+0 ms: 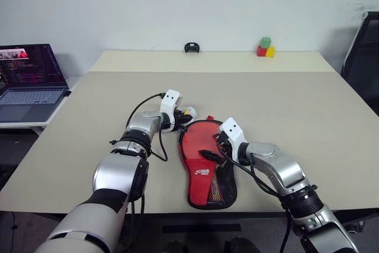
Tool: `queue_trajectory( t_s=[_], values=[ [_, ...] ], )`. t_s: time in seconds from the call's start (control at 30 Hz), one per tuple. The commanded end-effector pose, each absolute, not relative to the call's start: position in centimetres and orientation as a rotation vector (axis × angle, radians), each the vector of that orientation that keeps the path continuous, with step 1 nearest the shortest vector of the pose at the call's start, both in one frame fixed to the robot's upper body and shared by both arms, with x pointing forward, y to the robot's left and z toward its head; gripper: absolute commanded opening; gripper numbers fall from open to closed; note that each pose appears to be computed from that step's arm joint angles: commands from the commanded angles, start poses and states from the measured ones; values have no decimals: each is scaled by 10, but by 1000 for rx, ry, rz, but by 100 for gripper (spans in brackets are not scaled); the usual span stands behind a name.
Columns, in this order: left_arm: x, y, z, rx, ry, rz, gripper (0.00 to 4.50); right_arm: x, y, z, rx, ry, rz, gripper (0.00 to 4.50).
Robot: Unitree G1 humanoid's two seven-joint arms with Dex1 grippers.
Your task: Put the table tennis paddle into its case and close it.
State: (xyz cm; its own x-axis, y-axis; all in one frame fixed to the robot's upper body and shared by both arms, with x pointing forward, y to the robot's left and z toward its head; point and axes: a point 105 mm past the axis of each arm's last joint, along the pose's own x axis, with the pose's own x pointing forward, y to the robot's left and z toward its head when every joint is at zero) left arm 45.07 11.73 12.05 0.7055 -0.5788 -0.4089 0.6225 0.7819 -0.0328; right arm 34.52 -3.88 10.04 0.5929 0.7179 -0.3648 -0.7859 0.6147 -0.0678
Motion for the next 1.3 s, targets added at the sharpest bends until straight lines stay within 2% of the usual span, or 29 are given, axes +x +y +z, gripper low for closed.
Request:
queue_trajectory(
  t_s=[0.03, 0.27, 0.8, 1.3],
  values=[
    [459, 118, 151, 176, 342, -666, 20, 343, -53, 73, -283, 426, 834, 450],
    [469, 93, 176, 341, 243, -644, 20, 324, -50, 54, -268, 505, 875, 450],
    [468, 37, 177, 513, 132, -648, 20, 305, -40, 39, -230, 545, 847, 450],
    [457, -34, 224, 802, -133, -665, 20, 273, -19, 21, -140, 592, 817, 450]
  ],
)
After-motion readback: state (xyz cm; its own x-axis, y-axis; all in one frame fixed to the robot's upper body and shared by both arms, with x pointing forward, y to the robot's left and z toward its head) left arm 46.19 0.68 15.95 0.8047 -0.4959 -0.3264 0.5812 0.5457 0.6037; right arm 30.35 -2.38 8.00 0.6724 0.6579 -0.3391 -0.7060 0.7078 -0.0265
